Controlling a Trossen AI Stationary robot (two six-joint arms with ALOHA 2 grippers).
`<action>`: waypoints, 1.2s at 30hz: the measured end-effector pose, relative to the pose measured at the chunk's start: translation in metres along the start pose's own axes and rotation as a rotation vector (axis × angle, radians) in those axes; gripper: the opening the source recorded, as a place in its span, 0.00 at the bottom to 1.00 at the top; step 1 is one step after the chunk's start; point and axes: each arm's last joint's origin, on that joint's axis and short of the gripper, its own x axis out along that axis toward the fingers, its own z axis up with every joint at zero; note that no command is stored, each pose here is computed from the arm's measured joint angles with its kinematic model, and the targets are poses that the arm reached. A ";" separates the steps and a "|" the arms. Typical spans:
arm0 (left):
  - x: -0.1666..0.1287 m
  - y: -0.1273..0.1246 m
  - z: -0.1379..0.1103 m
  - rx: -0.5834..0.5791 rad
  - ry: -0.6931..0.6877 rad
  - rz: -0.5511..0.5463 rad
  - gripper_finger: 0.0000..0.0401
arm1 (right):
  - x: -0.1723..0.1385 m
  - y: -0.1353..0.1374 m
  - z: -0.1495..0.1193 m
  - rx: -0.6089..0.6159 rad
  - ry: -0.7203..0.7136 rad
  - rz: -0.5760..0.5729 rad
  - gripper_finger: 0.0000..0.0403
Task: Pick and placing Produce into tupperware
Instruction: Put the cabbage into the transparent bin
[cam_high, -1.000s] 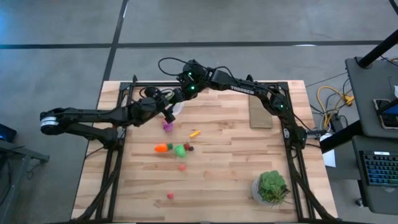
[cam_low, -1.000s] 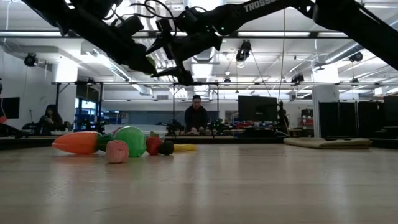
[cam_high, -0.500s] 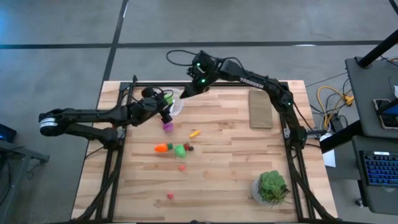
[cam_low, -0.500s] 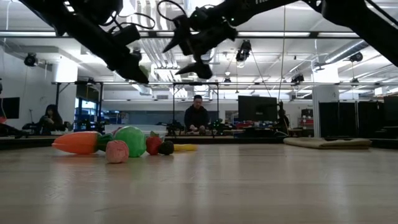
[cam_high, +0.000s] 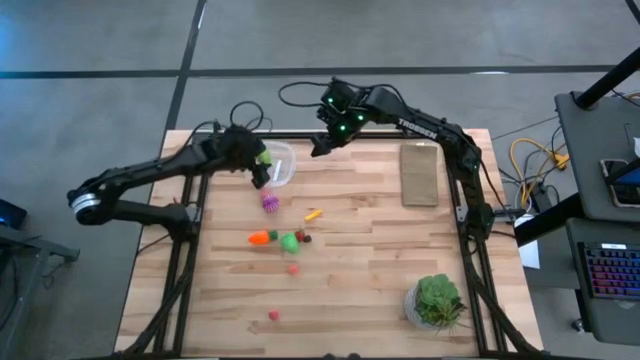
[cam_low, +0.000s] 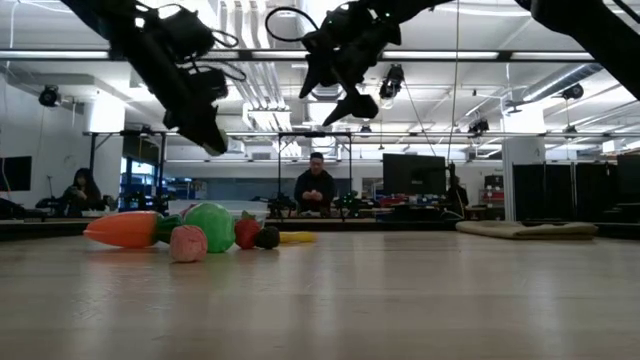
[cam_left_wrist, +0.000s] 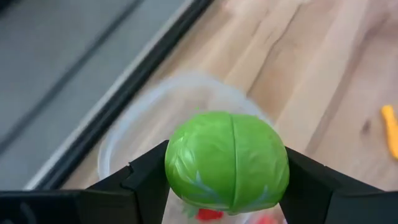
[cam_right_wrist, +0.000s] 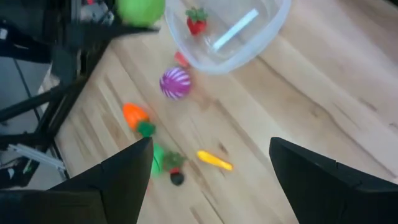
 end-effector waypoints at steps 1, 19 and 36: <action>0.004 0.005 0.001 -0.014 0.039 -0.010 0.56 | 0.000 0.000 -0.001 -0.001 0.006 -0.002 0.78; 0.074 0.037 0.026 -0.112 0.434 0.008 0.56 | 0.018 0.031 -0.044 -0.119 0.203 -0.196 0.78; 0.077 0.049 0.018 -0.122 0.553 0.068 0.60 | 0.032 0.035 -0.056 -0.148 0.220 -0.273 0.78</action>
